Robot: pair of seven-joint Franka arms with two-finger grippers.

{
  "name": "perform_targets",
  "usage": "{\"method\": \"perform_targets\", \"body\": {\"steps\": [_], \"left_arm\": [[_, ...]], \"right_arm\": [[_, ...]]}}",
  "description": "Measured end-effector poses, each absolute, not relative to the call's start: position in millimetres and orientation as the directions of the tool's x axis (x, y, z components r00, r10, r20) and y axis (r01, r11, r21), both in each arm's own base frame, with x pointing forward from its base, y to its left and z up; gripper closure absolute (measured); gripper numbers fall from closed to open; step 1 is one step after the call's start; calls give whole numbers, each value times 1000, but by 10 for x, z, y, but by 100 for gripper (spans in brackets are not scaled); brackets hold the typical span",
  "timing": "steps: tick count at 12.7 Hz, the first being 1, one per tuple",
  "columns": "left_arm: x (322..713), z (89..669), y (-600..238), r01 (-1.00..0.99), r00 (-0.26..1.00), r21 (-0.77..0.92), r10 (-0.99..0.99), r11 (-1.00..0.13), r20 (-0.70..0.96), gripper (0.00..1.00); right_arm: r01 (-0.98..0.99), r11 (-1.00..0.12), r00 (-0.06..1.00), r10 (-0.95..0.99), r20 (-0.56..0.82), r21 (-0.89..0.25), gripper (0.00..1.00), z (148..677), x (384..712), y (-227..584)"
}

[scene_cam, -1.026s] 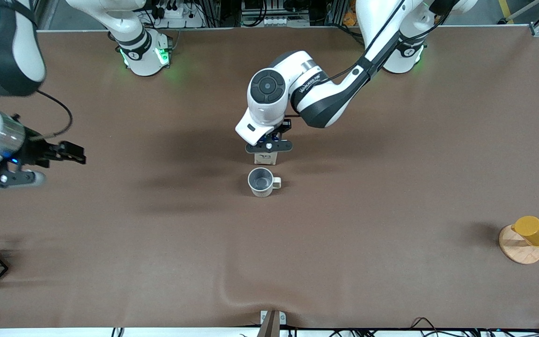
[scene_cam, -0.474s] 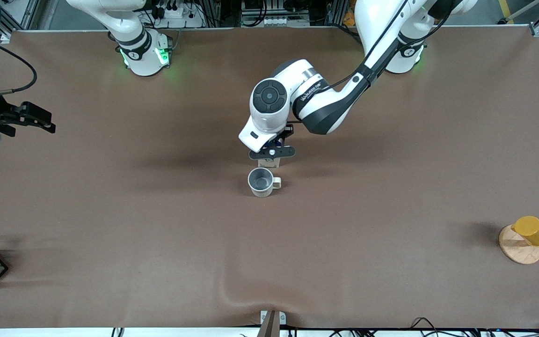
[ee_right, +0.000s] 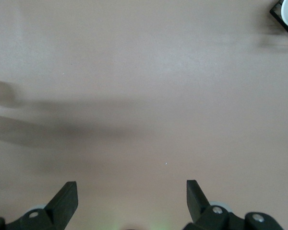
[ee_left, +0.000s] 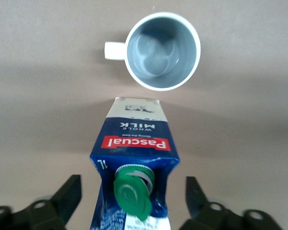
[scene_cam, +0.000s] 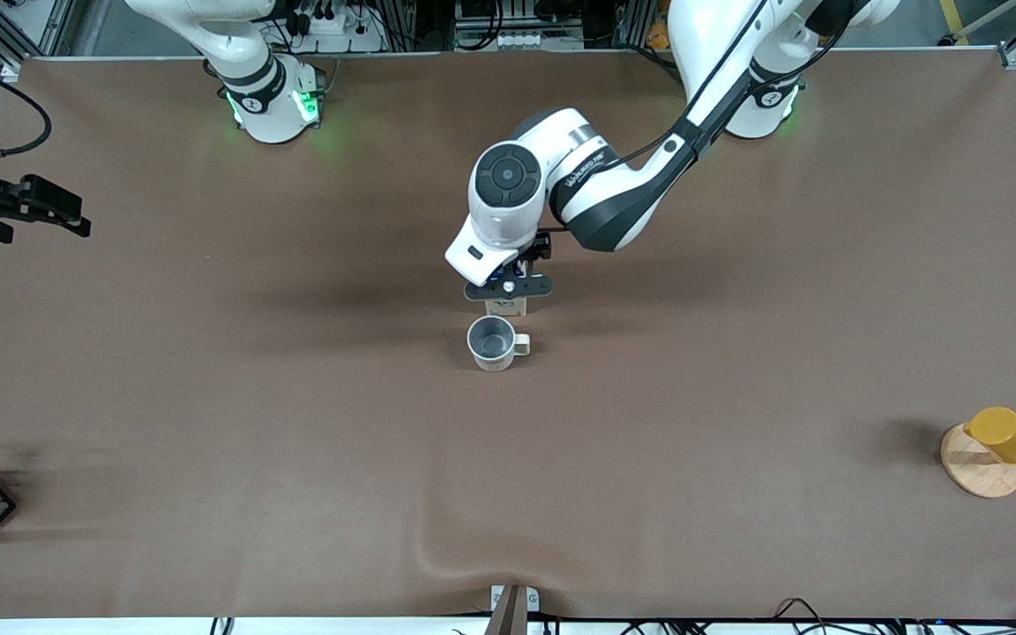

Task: Place milk next to cup
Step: 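Lower the milk carton beside the mug and open the left gripper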

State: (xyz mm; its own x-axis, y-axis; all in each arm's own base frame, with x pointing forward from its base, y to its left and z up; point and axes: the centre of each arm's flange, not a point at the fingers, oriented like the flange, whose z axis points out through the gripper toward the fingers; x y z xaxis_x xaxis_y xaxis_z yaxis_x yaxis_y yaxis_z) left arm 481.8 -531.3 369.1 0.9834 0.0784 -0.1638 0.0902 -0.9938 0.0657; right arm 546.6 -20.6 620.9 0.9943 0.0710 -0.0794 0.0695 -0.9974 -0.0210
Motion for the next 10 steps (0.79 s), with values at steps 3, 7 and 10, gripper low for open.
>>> {"method": "perform_targets", "body": {"steps": [3, 7, 10], "left_arm": [[4994, 4438, -5008, 127, 990, 75, 122, -989, -67, 0], [5295, 5409, -4102, 208, 977, 45, 210, -977, 40, 0], [5649, 5619, -3248, 148, 988, -28, 146, -989, 55, 0]], "right_arm": [[75, -997, 994, 76, -82, -20, 0, 6204, 5466, -180], [75, -997, 994, 76, -80, -17, 0, 6207, 5469, -179], [76, -997, 994, 77, -80, -16, 0, 6207, 5470, -176]]}}
